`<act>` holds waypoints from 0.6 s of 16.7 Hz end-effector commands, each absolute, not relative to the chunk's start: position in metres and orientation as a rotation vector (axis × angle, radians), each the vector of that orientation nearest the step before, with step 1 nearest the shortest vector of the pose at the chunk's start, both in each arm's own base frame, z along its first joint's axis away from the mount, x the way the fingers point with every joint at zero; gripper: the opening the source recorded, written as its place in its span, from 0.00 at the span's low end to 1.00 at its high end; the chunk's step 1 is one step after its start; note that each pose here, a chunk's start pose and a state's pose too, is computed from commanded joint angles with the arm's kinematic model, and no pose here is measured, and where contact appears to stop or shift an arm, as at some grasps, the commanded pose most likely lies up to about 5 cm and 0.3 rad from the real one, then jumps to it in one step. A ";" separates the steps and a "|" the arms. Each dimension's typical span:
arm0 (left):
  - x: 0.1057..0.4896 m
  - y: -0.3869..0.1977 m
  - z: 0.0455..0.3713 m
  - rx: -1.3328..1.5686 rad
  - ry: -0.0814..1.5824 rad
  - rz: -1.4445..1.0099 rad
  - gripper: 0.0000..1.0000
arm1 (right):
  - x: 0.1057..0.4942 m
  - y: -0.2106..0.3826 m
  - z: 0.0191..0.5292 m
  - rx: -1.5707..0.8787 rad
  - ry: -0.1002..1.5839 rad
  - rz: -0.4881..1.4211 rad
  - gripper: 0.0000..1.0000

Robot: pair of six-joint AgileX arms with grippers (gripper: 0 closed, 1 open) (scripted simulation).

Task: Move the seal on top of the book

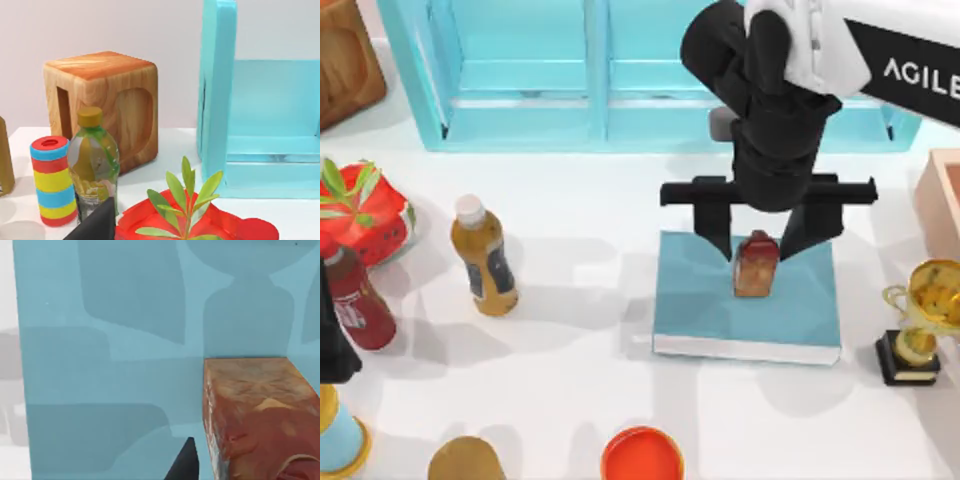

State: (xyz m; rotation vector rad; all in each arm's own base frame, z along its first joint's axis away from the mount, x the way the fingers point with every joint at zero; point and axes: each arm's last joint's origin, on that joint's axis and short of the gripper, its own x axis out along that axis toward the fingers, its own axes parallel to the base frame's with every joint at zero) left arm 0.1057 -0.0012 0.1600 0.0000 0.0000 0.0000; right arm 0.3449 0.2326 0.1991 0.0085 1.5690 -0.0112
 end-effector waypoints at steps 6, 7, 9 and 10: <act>0.106 -0.001 0.160 0.000 0.000 0.000 1.00 | 0.345 0.233 0.199 0.008 1.569 -0.011 1.00; 0.106 -0.001 0.160 0.000 0.000 0.000 1.00 | 0.345 0.233 0.199 0.008 1.569 -0.011 1.00; 0.106 -0.001 0.160 0.000 0.000 0.000 1.00 | 0.345 0.233 0.199 0.008 1.569 -0.011 1.00; 0.106 -0.001 0.160 0.000 0.000 0.000 1.00 | 0.345 0.233 0.199 0.008 1.569 -0.011 1.00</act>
